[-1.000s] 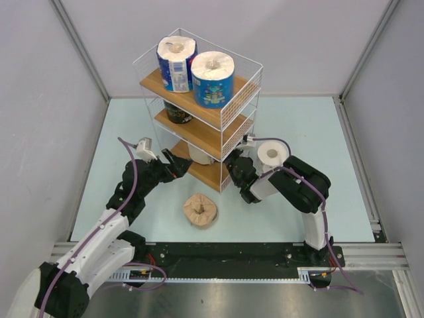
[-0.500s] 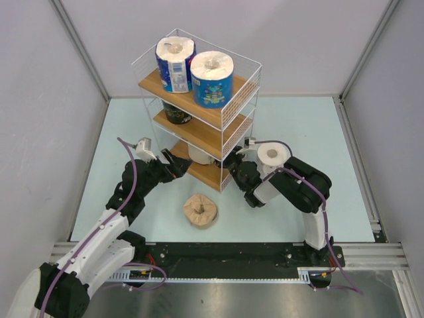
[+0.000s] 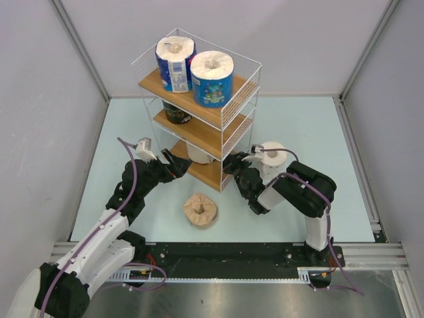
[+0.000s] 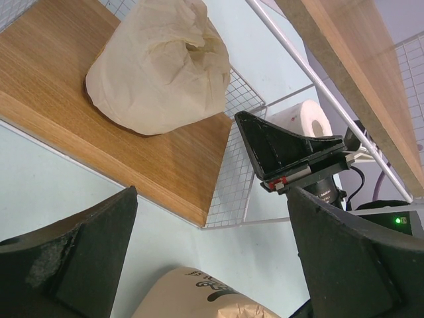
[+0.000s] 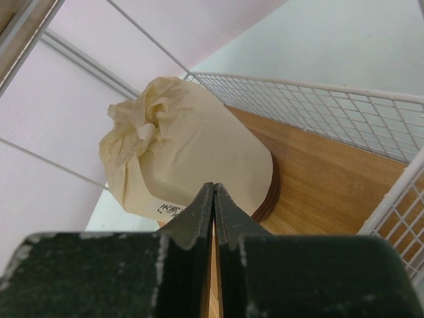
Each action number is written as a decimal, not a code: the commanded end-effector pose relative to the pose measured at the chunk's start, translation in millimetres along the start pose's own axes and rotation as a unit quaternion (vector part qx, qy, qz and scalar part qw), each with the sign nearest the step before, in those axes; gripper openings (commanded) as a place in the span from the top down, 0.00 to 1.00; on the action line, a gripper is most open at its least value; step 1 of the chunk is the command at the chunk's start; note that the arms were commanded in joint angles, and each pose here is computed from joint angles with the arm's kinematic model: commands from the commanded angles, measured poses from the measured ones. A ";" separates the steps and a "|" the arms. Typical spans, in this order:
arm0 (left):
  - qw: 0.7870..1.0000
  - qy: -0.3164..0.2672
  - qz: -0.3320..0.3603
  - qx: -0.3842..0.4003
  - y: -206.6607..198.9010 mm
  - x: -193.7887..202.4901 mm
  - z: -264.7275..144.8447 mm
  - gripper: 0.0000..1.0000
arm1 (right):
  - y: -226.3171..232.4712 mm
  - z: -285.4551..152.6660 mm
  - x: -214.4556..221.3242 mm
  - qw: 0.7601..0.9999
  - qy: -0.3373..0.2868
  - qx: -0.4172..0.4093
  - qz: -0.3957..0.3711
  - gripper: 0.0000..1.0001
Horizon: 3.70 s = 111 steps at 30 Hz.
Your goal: Place and organize the paper towels onto the shelf
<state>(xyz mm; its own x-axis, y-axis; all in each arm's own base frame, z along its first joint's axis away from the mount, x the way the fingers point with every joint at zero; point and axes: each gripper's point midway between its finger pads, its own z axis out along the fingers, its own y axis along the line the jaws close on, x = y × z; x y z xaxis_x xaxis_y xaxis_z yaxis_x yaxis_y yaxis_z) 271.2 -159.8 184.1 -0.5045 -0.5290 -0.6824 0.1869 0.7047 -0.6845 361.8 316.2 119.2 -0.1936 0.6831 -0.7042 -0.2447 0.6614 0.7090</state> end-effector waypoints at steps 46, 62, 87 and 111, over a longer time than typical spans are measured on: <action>1.000 -0.017 0.008 0.008 -2.3 -12.2 -6.2 0.00 | 54.9 34.4 11.2 0.998 0.001 -0.042 -0.055 0.95; 1.000 -0.014 0.006 0.008 -2.4 -11.5 -4.1 0.00 | 34.3 47.3 12.4 0.998 0.000 -0.019 -0.063 0.94; 1.000 -0.014 0.000 0.003 0.2 -11.8 -4.3 0.00 | 44.7 61.3 37.4 0.997 0.037 -0.046 -0.056 0.94; 1.000 -0.013 -0.006 0.006 -1.3 -11.1 -6.2 0.00 | 53.5 61.4 28.7 0.994 0.063 -0.049 0.078 0.94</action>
<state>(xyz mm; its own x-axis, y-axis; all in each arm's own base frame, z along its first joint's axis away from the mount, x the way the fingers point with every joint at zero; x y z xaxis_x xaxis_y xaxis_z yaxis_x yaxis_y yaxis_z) 271.7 -151.4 184.1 -0.4996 -0.5422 -0.6756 0.1674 0.7048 -0.6894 401.9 390.8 123.4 -0.3313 0.6850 -0.6489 -0.3000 0.5756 0.7607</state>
